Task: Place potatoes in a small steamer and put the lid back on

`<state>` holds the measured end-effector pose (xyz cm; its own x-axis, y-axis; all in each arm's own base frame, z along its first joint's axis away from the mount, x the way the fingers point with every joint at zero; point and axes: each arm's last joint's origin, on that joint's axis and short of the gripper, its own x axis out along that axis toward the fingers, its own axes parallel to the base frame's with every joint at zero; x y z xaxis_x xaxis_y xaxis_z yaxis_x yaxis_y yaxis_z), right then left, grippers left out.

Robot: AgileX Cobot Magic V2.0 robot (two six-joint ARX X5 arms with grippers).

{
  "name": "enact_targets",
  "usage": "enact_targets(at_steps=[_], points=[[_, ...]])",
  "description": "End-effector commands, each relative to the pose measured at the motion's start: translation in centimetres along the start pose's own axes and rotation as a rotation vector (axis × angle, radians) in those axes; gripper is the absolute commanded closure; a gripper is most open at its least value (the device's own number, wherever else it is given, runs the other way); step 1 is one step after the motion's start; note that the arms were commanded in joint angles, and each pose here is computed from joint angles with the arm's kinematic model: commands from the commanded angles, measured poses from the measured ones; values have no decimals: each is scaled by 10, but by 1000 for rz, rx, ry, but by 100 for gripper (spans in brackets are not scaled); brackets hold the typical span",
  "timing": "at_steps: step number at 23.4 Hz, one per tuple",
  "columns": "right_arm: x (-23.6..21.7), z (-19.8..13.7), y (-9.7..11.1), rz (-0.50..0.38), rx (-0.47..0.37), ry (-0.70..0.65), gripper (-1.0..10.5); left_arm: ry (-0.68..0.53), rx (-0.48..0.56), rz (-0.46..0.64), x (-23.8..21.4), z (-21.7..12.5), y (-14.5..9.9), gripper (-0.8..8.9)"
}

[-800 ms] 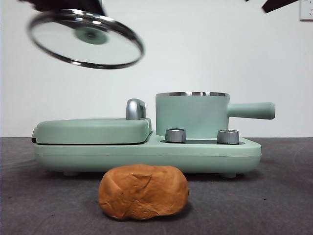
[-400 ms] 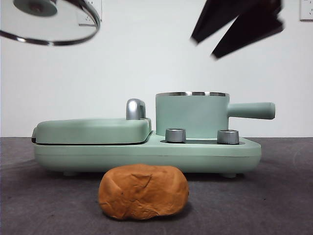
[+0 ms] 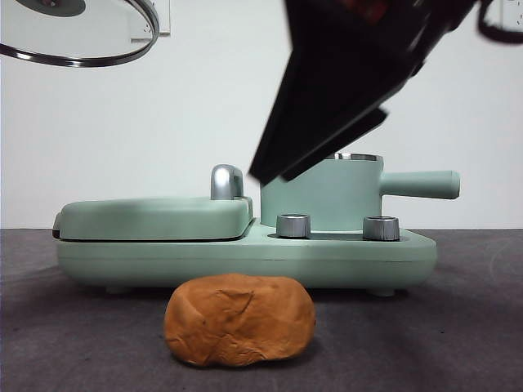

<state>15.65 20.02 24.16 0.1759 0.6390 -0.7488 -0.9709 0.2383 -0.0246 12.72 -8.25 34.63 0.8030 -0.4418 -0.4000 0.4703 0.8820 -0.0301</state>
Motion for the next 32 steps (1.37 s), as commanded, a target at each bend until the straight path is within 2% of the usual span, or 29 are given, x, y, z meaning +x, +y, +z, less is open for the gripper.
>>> enact_targets(at_steps=[1, 16, 20, 23, 29, 32], points=[[12, 8, 0, 12, -61, -18, 527, -44, -7, -1, -4, 8, -1, 800], [66, -5, -9, 67, -47, 93, 528, -7, -4, 2, -4, 4, 0, 800], [73, -8, -10, 70, -39, 124, 671, -7, -4, 2, -4, 4, 0, 800], [73, -9, -10, 36, -35, 142, 694, -7, -4, 2, -4, 4, 0, 800], [54, -1, -8, 1, 35, 93, 709, -7, -4, 2, -4, 4, 0, 800], [21, 7, -5, -70, 149, 15, 711, -7, -3, 2, -4, 4, 0, 800]])
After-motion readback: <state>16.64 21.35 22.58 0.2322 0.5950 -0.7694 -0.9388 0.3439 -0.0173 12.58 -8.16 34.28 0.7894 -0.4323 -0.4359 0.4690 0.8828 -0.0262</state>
